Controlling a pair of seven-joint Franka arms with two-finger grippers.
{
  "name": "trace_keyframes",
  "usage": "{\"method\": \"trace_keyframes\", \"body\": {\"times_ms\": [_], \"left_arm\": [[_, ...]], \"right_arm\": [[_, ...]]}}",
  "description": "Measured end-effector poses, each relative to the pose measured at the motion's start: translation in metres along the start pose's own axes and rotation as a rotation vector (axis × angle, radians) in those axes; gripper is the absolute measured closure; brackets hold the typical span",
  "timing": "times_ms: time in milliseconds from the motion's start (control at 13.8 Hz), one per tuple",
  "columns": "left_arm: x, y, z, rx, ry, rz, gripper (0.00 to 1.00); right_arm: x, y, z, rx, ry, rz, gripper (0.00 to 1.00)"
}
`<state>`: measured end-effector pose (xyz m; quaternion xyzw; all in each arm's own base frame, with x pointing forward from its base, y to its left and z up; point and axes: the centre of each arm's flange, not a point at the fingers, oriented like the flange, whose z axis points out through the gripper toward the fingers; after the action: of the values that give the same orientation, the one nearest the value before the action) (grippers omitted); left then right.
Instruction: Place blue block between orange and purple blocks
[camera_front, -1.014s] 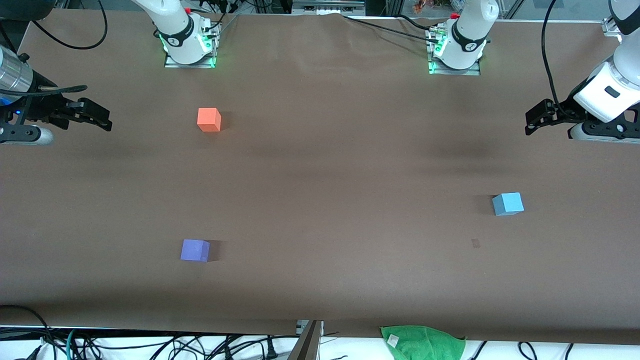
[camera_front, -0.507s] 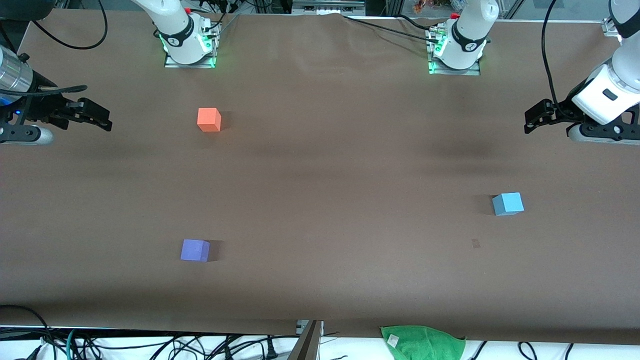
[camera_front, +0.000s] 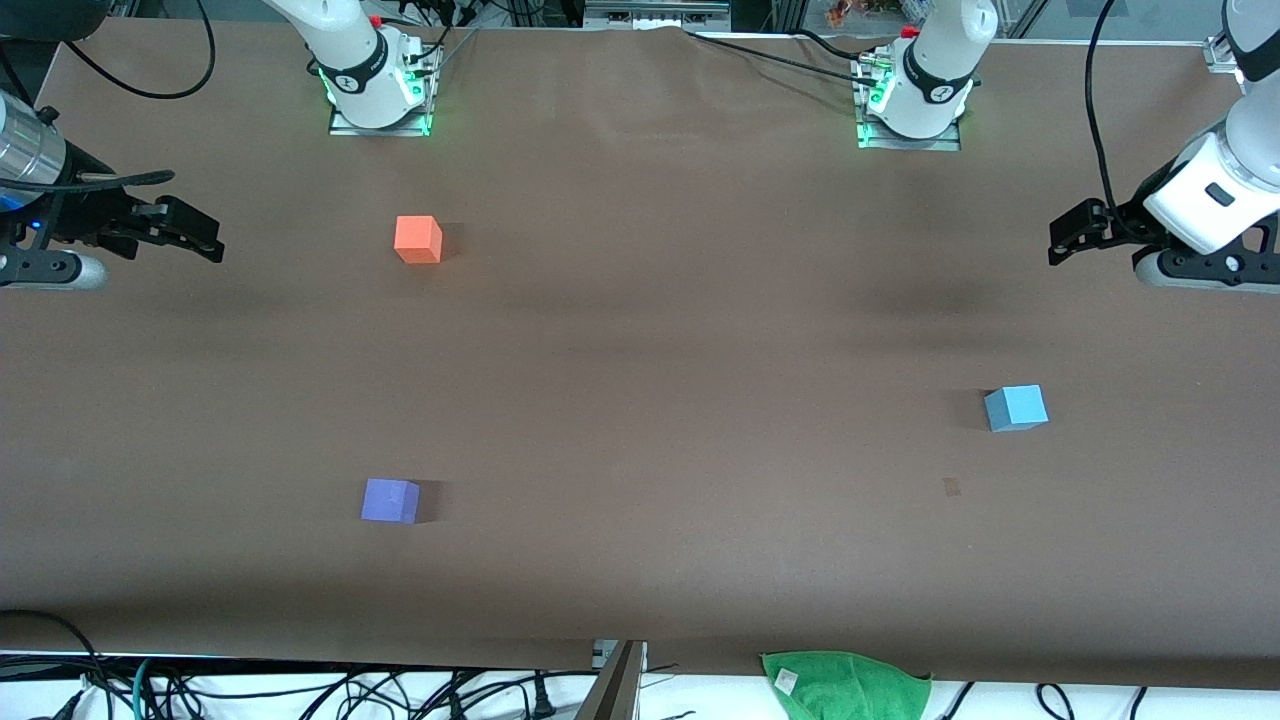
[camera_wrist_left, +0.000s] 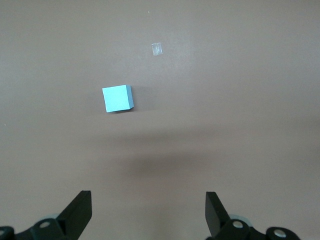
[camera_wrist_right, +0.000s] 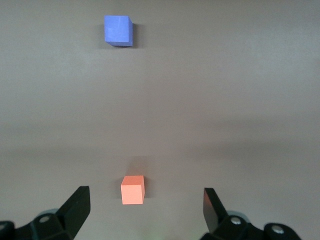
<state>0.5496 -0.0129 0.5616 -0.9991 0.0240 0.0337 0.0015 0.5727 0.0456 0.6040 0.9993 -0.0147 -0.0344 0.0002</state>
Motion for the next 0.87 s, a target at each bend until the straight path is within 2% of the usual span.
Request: {"method": "trace_keyframes", "body": {"times_ms": [290, 870], "left_arm": [[0.0098, -0.0003, 0.0102, -0.001, -0.023, 0.0, 0.0], [0.0103, -0.0007, 0.0108, -0.001, -0.027, -0.001, 0.0]], "right_arm": [[0.0, 0.0, 0.0, 0.0, 0.0, 0.0, 0.0], [-0.0001, 0.0, 0.0001, 0.0, -0.001, 0.0, 0.0]]}}
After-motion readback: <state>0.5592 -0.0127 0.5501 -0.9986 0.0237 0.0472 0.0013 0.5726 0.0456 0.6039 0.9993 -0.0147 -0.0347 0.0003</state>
